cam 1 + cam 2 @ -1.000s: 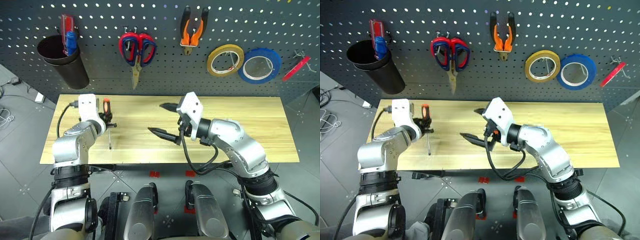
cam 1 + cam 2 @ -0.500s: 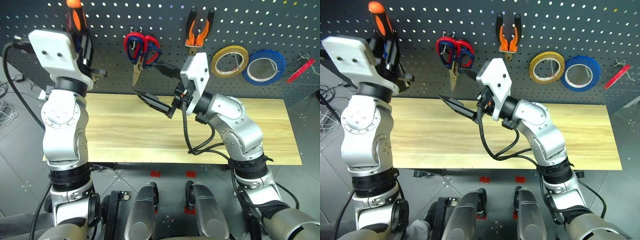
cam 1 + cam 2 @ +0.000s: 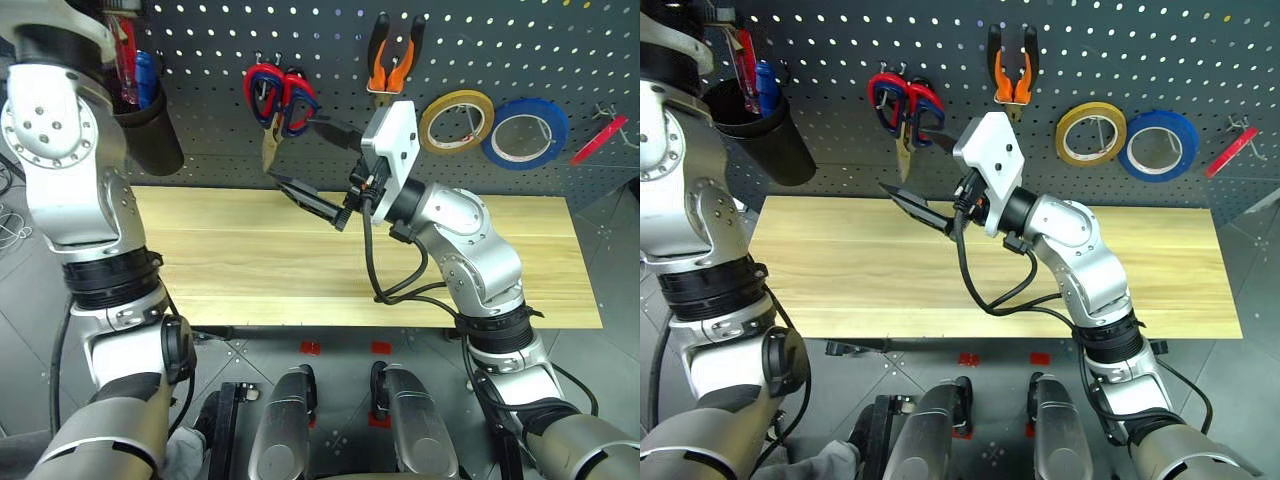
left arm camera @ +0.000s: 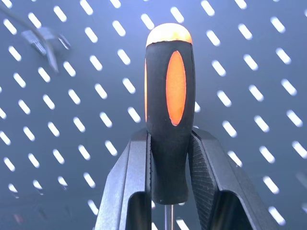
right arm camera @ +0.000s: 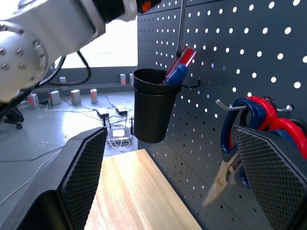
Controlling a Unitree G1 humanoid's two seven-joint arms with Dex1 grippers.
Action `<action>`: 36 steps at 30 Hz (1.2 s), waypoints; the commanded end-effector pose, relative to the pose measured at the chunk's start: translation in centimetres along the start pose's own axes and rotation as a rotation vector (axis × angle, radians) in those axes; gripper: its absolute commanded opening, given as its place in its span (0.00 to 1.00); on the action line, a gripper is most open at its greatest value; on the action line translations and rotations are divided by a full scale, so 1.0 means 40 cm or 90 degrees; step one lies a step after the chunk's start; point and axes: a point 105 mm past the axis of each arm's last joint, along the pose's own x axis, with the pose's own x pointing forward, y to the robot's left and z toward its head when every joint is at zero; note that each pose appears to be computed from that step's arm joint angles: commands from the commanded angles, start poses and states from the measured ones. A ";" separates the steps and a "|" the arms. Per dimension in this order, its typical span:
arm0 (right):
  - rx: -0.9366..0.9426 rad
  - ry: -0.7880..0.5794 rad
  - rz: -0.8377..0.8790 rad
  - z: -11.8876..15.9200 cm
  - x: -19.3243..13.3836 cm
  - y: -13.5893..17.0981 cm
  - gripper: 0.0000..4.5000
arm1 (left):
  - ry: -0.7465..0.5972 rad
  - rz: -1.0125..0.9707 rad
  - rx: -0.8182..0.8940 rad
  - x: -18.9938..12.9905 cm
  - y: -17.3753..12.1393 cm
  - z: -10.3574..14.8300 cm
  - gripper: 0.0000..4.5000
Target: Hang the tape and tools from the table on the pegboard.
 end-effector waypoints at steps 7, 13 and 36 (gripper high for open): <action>-0.032 -0.032 0.022 0.034 0.019 0.016 1.00 | 0.029 0.029 0.039 -0.016 0.059 -0.021 0.17; -0.032 -0.035 0.025 0.036 0.023 0.020 1.00 | 0.125 -0.012 0.020 -0.081 0.021 -0.133 0.17; 0.017 -0.021 -0.035 0.059 -0.089 -0.044 1.00 | 0.173 -0.294 -0.184 -0.140 -0.128 -0.107 1.00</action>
